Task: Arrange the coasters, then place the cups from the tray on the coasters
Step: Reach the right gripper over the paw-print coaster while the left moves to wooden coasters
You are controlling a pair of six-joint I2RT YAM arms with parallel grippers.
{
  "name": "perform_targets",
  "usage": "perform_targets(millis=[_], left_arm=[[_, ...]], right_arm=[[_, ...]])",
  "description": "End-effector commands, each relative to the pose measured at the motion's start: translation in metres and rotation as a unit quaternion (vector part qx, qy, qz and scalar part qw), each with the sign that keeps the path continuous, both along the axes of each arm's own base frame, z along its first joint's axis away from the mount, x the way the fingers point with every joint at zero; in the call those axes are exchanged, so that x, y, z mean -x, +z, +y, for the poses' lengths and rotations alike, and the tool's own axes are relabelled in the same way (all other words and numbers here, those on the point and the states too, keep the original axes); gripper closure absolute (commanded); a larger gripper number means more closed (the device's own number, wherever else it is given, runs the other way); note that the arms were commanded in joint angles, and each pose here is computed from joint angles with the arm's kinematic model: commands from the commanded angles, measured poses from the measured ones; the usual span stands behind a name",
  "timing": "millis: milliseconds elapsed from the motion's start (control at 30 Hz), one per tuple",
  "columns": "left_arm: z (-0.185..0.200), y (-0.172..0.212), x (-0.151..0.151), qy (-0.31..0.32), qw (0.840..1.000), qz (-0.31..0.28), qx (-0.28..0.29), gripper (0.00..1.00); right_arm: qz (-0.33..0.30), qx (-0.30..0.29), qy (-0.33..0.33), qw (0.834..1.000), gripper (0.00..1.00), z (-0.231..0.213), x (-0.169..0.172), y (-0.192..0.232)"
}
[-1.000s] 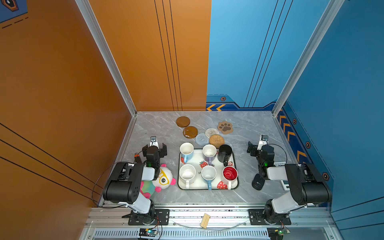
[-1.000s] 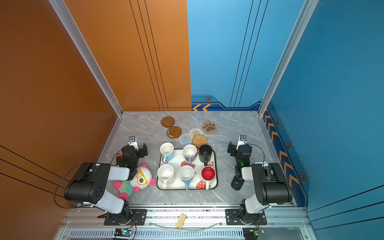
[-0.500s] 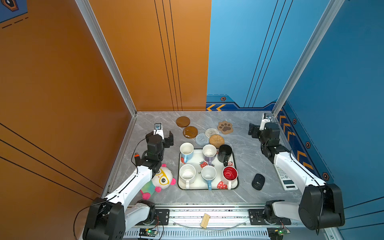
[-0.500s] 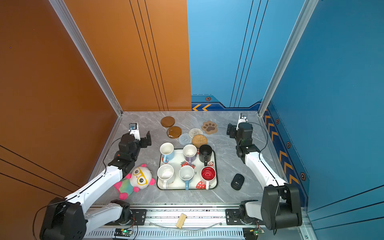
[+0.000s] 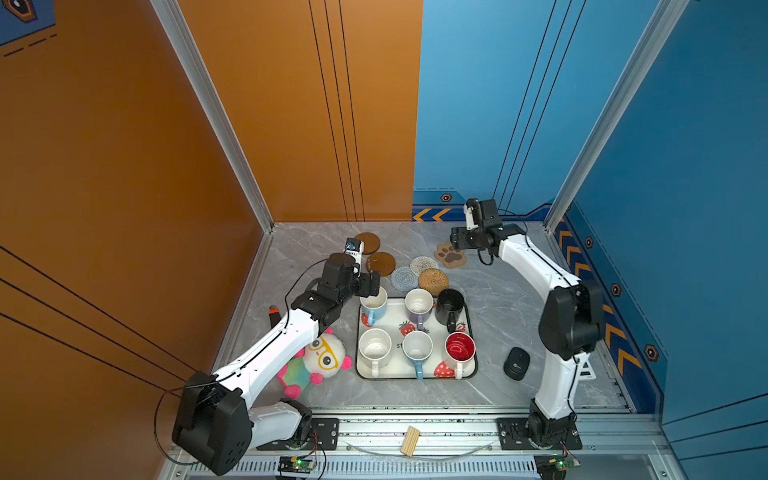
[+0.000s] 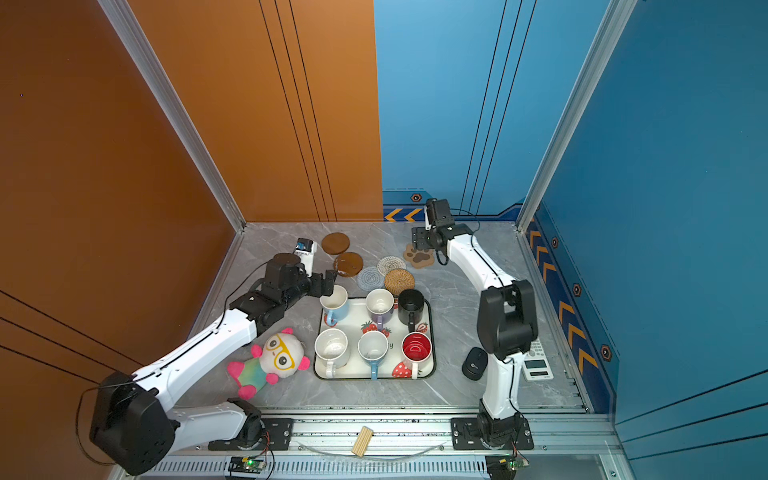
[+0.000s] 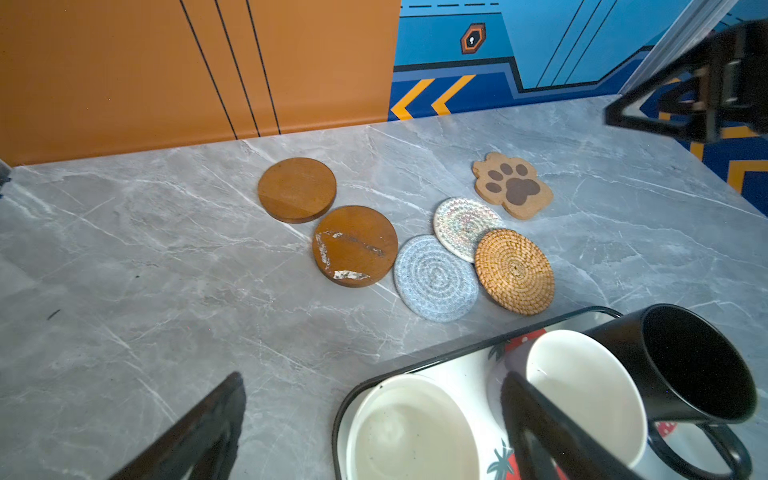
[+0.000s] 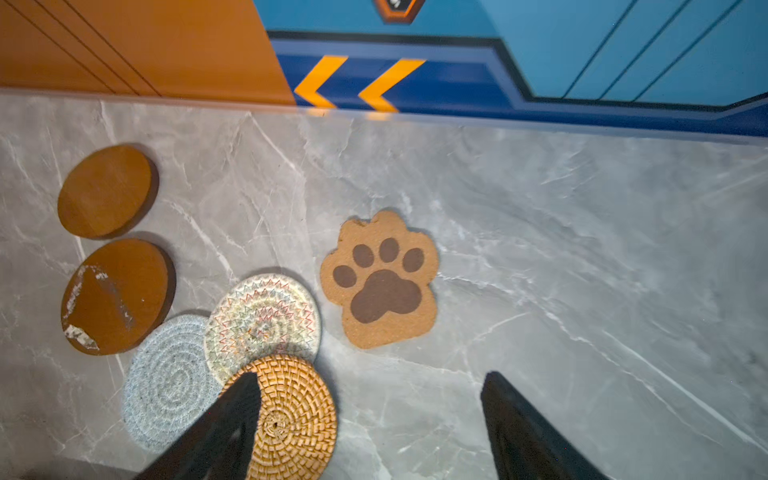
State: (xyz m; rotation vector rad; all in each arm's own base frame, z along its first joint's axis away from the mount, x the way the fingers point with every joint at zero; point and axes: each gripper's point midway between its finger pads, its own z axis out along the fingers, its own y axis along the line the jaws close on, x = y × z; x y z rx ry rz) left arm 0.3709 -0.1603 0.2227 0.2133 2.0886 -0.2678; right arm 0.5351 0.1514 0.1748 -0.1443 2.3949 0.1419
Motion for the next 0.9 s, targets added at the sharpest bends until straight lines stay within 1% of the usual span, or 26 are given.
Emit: perform_targets(millis=[0, 133, 333, 467, 633, 867], left_arm=[[-0.021, 0.015, 0.001, -0.032, 0.999, 0.002, 0.027, 0.04], [-0.038, 0.021, 0.002, -0.056, 0.998, -0.008, 0.037, 0.04], [-0.05, 0.034, 0.004, -0.074, 0.996, -0.03, 0.049, 0.04], [-0.053, 0.042, 0.006, -0.08, 0.994, -0.043, 0.055, 0.03], [-0.054, 0.048, 0.008, -0.083, 0.994, -0.052, 0.058, 0.03], [-0.054, 0.047, 0.007, -0.083, 0.993, -0.057, 0.055, 0.03]], right_arm=[[0.065, 0.012, 0.014, 0.998, 0.17, 0.019, 0.0, -0.028], [0.078, 0.028, 0.009, 0.997, 0.17, 0.034, -0.025, -0.051], [0.082, 0.028, -0.018, 0.996, 0.16, 0.036, -0.048, -0.077], [0.081, 0.036, -0.032, 0.996, 0.16, 0.034, -0.057, -0.091], [0.091, 0.033, -0.035, 0.995, 0.15, 0.034, -0.062, -0.111], [0.101, 0.027, -0.049, 0.993, 0.14, 0.027, -0.066, -0.128]])
